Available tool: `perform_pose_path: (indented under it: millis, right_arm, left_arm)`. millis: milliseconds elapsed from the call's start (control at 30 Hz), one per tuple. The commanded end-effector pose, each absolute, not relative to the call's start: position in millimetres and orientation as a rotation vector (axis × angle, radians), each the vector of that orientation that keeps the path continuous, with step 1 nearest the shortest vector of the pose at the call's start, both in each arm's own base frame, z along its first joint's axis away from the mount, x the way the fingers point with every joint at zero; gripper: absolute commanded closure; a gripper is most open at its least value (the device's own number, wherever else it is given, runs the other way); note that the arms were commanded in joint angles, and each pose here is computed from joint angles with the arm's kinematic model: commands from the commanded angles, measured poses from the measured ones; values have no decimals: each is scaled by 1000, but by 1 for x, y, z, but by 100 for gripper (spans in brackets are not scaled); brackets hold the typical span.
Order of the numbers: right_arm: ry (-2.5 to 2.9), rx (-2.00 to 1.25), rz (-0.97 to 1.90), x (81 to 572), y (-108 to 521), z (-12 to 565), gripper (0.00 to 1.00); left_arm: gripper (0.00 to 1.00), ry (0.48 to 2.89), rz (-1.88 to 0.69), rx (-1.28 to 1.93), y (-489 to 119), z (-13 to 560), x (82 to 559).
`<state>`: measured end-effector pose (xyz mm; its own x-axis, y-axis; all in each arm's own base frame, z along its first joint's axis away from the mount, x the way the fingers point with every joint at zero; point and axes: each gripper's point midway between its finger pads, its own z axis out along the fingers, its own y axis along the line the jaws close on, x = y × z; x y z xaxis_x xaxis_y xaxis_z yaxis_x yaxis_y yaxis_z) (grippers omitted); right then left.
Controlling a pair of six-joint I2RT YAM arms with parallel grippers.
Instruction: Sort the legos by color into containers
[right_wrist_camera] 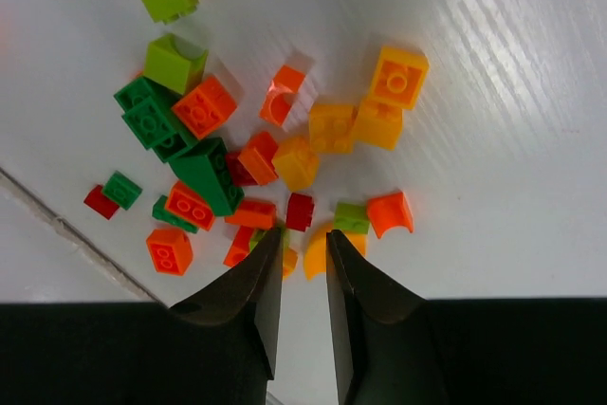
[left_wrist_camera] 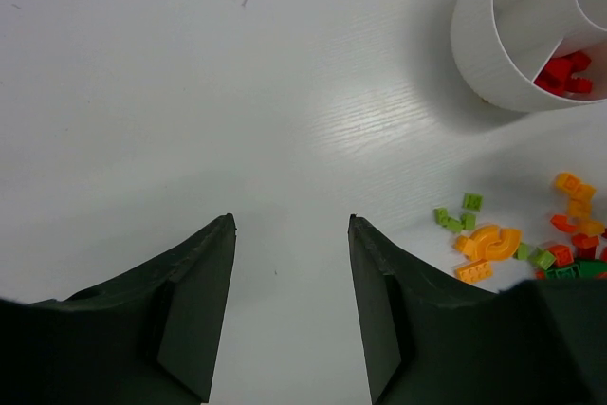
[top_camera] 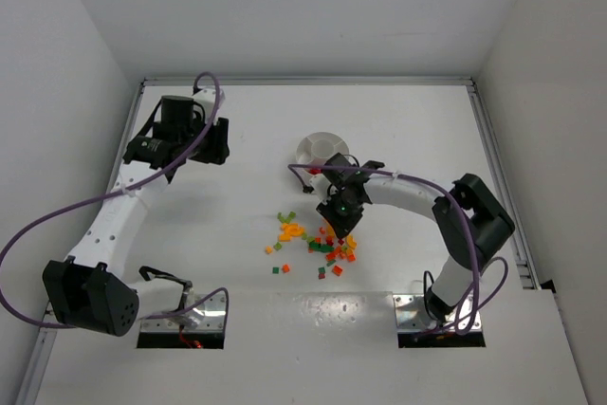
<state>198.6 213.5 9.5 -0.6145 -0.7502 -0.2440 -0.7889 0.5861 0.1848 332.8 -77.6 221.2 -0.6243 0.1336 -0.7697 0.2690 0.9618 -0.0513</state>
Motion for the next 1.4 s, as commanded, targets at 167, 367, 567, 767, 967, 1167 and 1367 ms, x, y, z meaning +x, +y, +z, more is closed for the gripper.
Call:
perform_pose_path:
  millis: [167,367,567,767,967,1167,1367]
  right_arm:
    - [2622,-1304,444,213,241,15,74]
    - [2643,-1323,411,213,241,6,74]
    - [2678,-1318,390,211,238,-3,74]
    - [2706,-1322,337,207,227,-13,74]
    - [2728,-1300,352,207,227,-18,74]
    - [2737,-1302,349,198,219,-18,73]
    - [2696,-1305,374,199,221,-7,67]
  left_arm:
    - [43,2194,-192,295,-78,235,332]
    - [43,2194,-192,295,-78,235,332]
    - [43,2212,-191,296,-79,229,334]
    - [43,2220,-186,307,-78,226,335]
    - [43,2229,-186,307,-79,223,336]
    - [43,2229,-186,307,-79,223,336]
    - [43,2231,-191,297,-79,223,336]
